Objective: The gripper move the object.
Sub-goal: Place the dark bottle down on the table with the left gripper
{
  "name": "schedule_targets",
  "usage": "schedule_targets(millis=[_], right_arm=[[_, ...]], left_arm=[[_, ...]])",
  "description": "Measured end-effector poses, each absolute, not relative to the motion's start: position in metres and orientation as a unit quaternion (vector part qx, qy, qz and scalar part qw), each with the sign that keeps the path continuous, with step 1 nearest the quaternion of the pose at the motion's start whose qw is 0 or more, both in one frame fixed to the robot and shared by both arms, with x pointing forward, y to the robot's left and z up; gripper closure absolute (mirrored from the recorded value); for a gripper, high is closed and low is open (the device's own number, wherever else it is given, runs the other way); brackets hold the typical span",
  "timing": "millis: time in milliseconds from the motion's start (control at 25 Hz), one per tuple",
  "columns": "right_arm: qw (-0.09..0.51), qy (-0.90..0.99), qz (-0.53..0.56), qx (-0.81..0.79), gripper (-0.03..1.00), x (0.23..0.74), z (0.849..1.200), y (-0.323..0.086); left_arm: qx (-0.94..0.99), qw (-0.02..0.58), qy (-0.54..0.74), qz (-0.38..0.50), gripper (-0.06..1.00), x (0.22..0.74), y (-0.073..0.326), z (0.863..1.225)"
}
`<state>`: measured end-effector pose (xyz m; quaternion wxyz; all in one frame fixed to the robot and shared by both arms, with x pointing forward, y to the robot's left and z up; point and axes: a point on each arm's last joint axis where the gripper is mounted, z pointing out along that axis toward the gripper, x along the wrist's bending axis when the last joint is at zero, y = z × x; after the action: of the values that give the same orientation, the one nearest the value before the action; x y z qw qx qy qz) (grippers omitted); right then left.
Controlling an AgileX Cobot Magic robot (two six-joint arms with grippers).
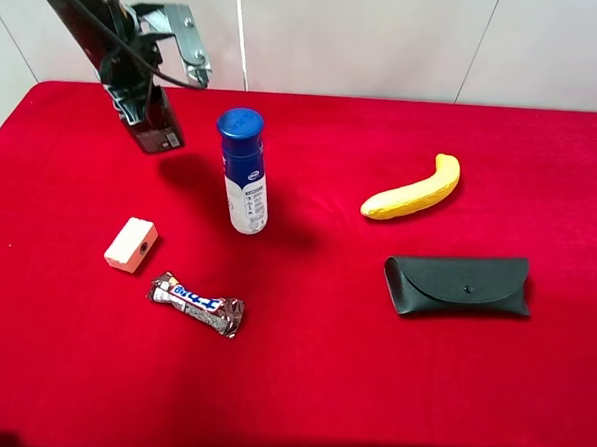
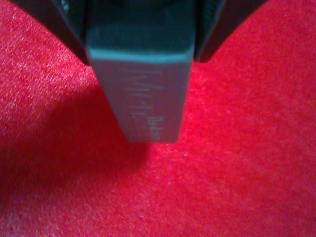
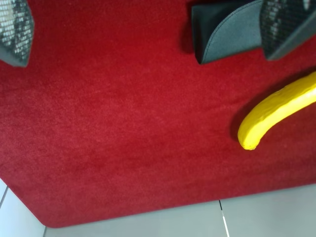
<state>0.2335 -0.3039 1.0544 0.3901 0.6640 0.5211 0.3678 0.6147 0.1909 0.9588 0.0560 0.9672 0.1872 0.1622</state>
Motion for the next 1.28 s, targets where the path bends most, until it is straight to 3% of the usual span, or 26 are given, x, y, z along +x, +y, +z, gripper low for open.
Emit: schedule_targets(millis=[480, 1280], right_arm=[[0.390, 0.521, 0.368, 0.664, 0.27, 0.234, 1.054, -0.304], [0.390, 0.521, 0.368, 0.664, 0.27, 0.234, 1.054, -0.304]], left_arm=[[0.969, 0.055, 0.182, 0.157, 0.53, 0.621, 0.189, 0.936], [0.971, 0.053, 0.167, 0.160, 0.53, 0.622, 0.189, 0.936]])
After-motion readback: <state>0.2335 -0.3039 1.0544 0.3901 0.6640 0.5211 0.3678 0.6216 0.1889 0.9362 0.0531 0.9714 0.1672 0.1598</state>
